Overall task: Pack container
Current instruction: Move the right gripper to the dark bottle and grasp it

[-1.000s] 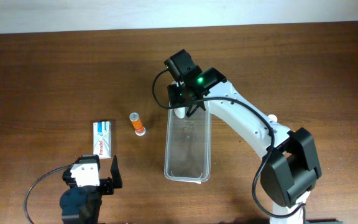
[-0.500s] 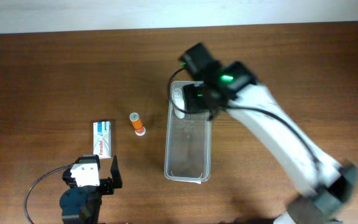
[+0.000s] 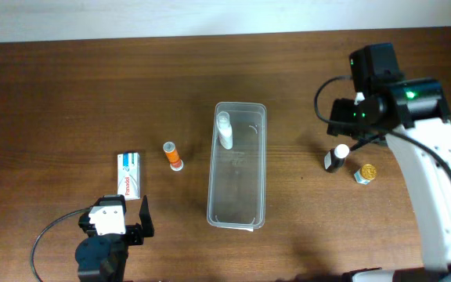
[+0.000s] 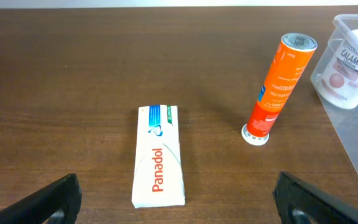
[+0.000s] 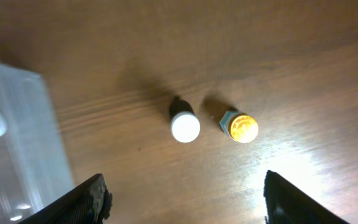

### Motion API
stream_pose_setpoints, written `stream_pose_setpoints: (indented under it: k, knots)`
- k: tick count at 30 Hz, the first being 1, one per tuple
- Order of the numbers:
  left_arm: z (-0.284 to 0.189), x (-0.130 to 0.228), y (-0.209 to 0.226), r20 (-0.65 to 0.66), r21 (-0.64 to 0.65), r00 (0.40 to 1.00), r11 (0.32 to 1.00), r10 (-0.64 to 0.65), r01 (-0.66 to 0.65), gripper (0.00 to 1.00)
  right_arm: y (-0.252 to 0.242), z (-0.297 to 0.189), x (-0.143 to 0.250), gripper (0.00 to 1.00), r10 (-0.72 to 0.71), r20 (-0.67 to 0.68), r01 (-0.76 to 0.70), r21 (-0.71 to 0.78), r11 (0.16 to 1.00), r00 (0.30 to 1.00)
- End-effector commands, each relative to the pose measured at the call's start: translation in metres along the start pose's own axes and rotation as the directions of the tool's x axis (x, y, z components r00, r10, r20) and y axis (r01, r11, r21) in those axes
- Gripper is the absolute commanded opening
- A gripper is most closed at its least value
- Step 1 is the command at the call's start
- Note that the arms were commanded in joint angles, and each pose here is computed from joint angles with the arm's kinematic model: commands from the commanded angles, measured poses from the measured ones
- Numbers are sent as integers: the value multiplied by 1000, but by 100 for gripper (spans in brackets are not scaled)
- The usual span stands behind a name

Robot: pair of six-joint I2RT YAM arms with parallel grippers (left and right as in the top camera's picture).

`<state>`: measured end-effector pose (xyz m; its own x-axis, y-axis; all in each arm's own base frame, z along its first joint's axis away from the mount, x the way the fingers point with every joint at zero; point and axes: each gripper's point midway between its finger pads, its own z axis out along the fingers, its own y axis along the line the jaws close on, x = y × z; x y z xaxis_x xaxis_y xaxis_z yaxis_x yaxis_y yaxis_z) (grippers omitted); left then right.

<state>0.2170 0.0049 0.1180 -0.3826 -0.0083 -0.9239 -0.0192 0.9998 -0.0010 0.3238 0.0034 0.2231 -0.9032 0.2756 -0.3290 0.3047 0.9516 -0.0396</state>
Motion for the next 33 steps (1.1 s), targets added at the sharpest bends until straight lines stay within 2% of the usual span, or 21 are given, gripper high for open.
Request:
stream_pose_setpoints:
  k: [1,6,8,14,21,23,25,33]
  knots:
    - [0,0,-1,7,8,1000,1000,11,-11,99,-5,49,22,73,-26,-126,21,-40,999,992]
    - [0,0,-1,7,8,1000,1000,11,-11,99,-20,94,37,71,20,-187,-28,-41,999,982]
    - [0,0,-1,7,8,1000,1000,11,-11,100,-18,105,37,69,-5,-185,-12,-92,996,983]
    - [0,0,-1,7,8,1000,1000,11,-11,99,-14,116,31,55,-13,-158,-8,-130,991,987]
    - [0,0,-1,7,8,1000,1000,11,-11,99,-9,131,32,54,-7,-193,-21,-143,990,981]
    - [0,0,-1,7,8,1000,1000,11,-11,100,-8,137,35,49,-9,-213,-22,-143,989,977]
    - [0,0,-1,7,8,1000,1000,11,-11,99,-8,139,36,39,-7,-220,-25,-141,990,975]
    - [0,0,-1,7,8,1000,1000,11,-11,99,-9,132,37,25,0,-223,-32,-140,990,975]
